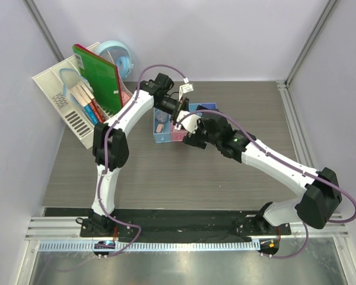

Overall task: Sort the stationery into containers
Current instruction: Place the stationery in the storage box.

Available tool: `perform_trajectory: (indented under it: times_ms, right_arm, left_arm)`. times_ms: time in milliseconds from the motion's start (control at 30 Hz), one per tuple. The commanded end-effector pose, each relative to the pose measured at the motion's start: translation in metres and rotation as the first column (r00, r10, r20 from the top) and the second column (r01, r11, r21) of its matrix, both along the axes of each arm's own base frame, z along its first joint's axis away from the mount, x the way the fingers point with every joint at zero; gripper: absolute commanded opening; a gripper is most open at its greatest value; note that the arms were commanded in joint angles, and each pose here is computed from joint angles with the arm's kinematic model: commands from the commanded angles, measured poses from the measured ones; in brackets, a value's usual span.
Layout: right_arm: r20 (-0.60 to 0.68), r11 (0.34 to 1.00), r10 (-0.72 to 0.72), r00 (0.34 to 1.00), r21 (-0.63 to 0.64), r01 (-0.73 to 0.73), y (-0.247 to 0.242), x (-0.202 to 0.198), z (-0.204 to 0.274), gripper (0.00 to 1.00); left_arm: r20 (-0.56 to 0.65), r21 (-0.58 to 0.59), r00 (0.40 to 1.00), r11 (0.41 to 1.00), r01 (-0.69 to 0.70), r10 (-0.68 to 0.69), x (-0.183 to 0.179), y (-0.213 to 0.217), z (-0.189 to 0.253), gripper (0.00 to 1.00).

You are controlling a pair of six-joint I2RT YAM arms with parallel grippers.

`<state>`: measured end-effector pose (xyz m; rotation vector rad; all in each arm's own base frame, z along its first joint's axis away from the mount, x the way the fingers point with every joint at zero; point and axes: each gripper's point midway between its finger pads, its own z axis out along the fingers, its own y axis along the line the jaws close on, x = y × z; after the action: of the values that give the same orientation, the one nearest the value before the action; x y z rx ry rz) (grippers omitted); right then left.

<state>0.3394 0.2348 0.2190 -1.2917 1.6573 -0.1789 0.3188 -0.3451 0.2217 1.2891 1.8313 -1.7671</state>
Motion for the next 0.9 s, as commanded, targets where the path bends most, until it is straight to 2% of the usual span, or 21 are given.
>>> perform_trajectory:
  times_ms: [0, 33, 133, 267, 300, 367, 400, 500, 533, 567, 667, 733, 867]
  right_arm:
    - [0.099, 0.986, -0.053, 0.994, 0.162, 0.036, -0.003, 0.002, 0.059, 1.00]
    - [0.102, 0.984, -0.059, 0.993, 0.174, 0.041, -0.006, 0.003, 0.062, 1.00]
    - [0.119, 0.973, -0.087, 0.989, 0.225, 0.058, -0.015, 0.001, 0.078, 1.00]
    - [0.154, 0.957, -0.153, 0.976, 0.268, 0.108, -0.036, 0.006, 0.094, 1.00]
    - [0.167, 0.954, -0.172, 0.971, 0.274, 0.122, -0.041, 0.007, 0.098, 1.00]
    - [0.187, 0.948, -0.222, 0.957, 0.272, 0.166, -0.056, 0.012, 0.099, 1.00]
    - [0.196, 0.946, -0.239, 0.951, 0.266, 0.183, -0.062, 0.014, 0.099, 1.00]
    - [0.219, 0.938, -0.298, 0.929, 0.248, 0.242, -0.080, 0.021, 0.093, 1.00]
    - [0.230, 0.937, -0.307, 0.923, 0.244, 0.251, -0.084, 0.022, 0.093, 1.00]
    - [0.224, 0.935, -0.321, 0.920, 0.228, 0.271, -0.091, 0.024, 0.085, 1.00]
    - [0.226, 0.935, -0.335, 0.915, 0.201, 0.292, -0.101, 0.024, 0.073, 1.00]
    - [0.224, 0.935, -0.340, 0.913, 0.190, 0.301, -0.105, 0.024, 0.068, 1.00]
    - [0.213, 0.929, -0.357, 0.909, 0.180, 0.322, -0.113, 0.023, 0.055, 1.00]
  left_arm:
    - [0.083, 0.008, 0.994, 0.998, -0.068, 0.067, 0.023, 0.002, 0.011, 0.00]
    - [0.069, 0.031, 0.993, 0.995, -0.095, 0.093, 0.028, 0.002, 0.010, 0.00]
    - [0.135, 0.063, 0.974, 0.980, -0.190, 0.180, 0.056, 0.005, 0.007, 0.00]
    - [0.254, 0.159, 0.923, 0.928, -0.336, 0.290, 0.098, 0.009, -0.010, 0.00]
    - [0.320, 0.169, 0.889, 0.903, -0.395, 0.328, 0.115, 0.011, -0.004, 0.00]
    - [0.371, 0.192, 0.860, 0.877, -0.440, 0.351, 0.130, 0.014, -0.007, 0.00]
    - [0.431, 0.210, 0.822, 0.844, -0.493, 0.373, 0.145, 0.016, -0.010, 0.00]
    - [0.547, 0.255, 0.773, 0.815, -0.520, 0.322, 0.156, 0.017, -0.024, 0.00]
    - [0.590, 0.280, 0.746, 0.789, -0.548, 0.309, 0.162, 0.021, -0.029, 0.00]
    - [0.633, 0.290, 0.728, 0.791, -0.539, 0.264, 0.162, 0.017, -0.035, 0.00]
    - [0.690, 0.335, 0.698, 0.768, -0.546, 0.195, 0.165, 0.018, -0.053, 0.00]
    - [0.705, 0.365, 0.689, 0.749, -0.553, 0.166, 0.168, 0.019, -0.066, 0.00]
    - [0.704, 0.394, 0.700, 0.754, -0.526, 0.121, 0.163, 0.012, -0.081, 0.00]
